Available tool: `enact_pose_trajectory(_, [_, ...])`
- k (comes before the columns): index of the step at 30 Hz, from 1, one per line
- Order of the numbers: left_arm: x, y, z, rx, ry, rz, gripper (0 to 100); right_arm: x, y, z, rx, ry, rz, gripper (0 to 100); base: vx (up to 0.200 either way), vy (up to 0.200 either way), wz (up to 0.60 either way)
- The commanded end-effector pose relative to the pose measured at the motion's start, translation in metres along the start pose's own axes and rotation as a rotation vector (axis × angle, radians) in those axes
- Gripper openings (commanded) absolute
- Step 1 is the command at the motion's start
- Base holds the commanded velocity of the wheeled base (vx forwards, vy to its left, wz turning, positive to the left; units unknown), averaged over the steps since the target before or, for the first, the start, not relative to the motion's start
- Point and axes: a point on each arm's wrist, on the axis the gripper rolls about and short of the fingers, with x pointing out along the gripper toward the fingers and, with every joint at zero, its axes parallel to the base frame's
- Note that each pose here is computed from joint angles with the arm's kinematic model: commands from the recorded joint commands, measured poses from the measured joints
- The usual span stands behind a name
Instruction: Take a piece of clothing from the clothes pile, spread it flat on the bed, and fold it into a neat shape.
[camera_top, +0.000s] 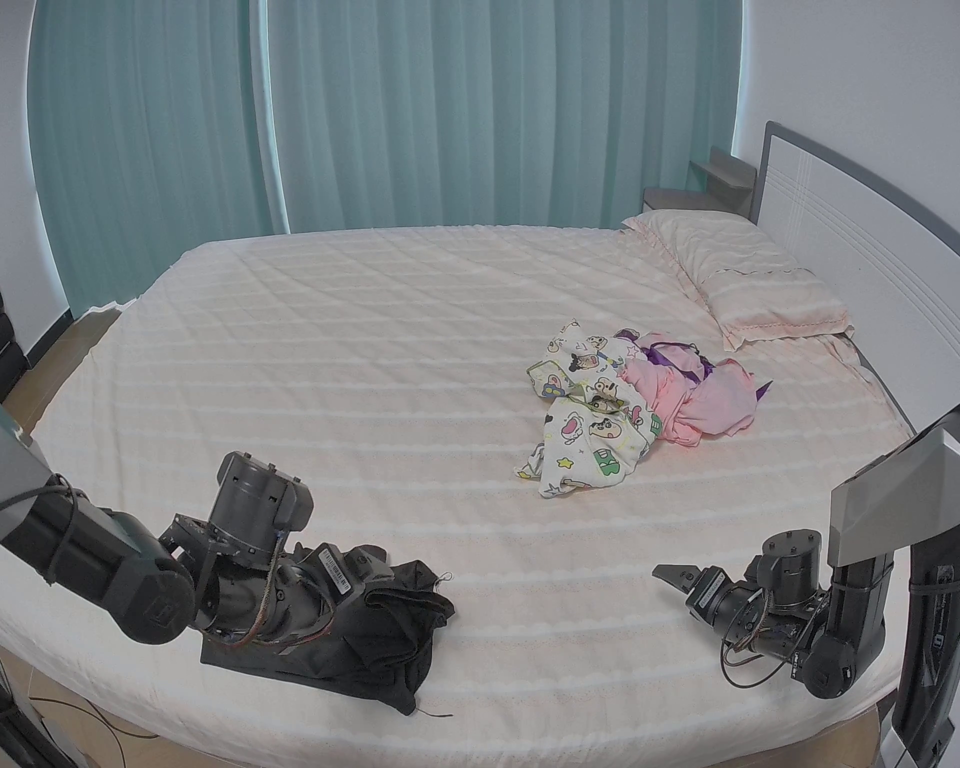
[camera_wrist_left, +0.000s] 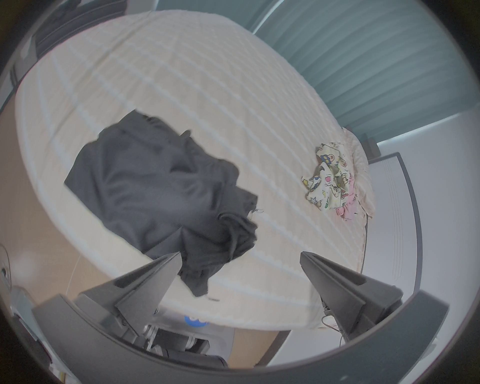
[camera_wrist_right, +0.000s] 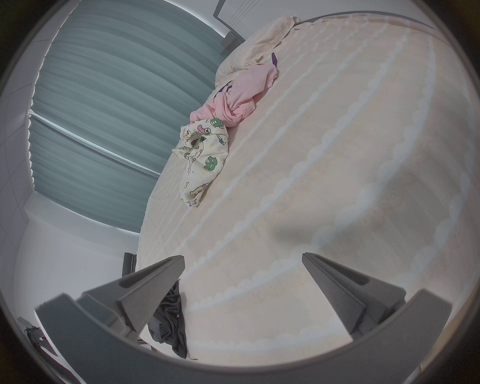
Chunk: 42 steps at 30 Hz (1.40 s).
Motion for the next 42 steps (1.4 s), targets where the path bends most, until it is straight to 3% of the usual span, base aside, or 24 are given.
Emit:
enact_pose_trajectory(1, [-0.010,0.018,-0.001,-0.046,0.028,0.010,100,0.000,0.001,0.000,-0.001,-0.003,0.011,100,-0.200,0.000,0.00])
enact_pose_trajectory(4, [-0.011,0.025,-0.002,-0.070,0.076,0.006,100,0.000,0.001,0.000,-0.001,-0.002,0.010,100,-0.067,0.000,0.00])
enact_pose_trajectory(12, [-0.011,0.033,0.013,-0.185,0.070,-0.007,100,0.003,-0.001,-0.005,-0.007,0.014,0.000,100,0.000,0.000,0.00])
enact_pose_trajectory(17, [-0.015,0.047,0.022,-0.239,0.118,-0.049,100,0.003,0.000,-0.008,-0.013,0.024,0.002,100,0.000,0.000,0.00])
enact_pose_trajectory(26, [-0.020,0.072,0.041,-0.273,0.105,-0.098,100,0.002,0.003,-0.010,-0.038,0.031,0.013,100,0.000,0.200,0.00])
enact_pose_trajectory(34, [-0.018,0.100,0.066,-0.322,0.115,-0.145,100,0.006,0.030,-0.004,-0.118,-0.019,0.131,100,0.000,0.200,0.00])
enact_pose_trajectory(36, [-0.018,0.105,0.072,-0.323,0.098,-0.155,100,0.012,0.041,0.002,-0.172,-0.051,0.174,100,0.000,0.200,0.00])
enact_pose_trajectory(38, [-0.016,0.105,0.072,-0.323,0.095,-0.157,100,0.019,0.061,-0.001,-0.258,-0.045,0.219,100,0.000,0.200,0.00])
enact_pose_trajectory(42, [-0.017,0.107,0.070,-0.323,0.099,-0.157,100,0.032,0.100,-0.017,-0.299,0.019,0.275,100,0.000,0.200,0.00])
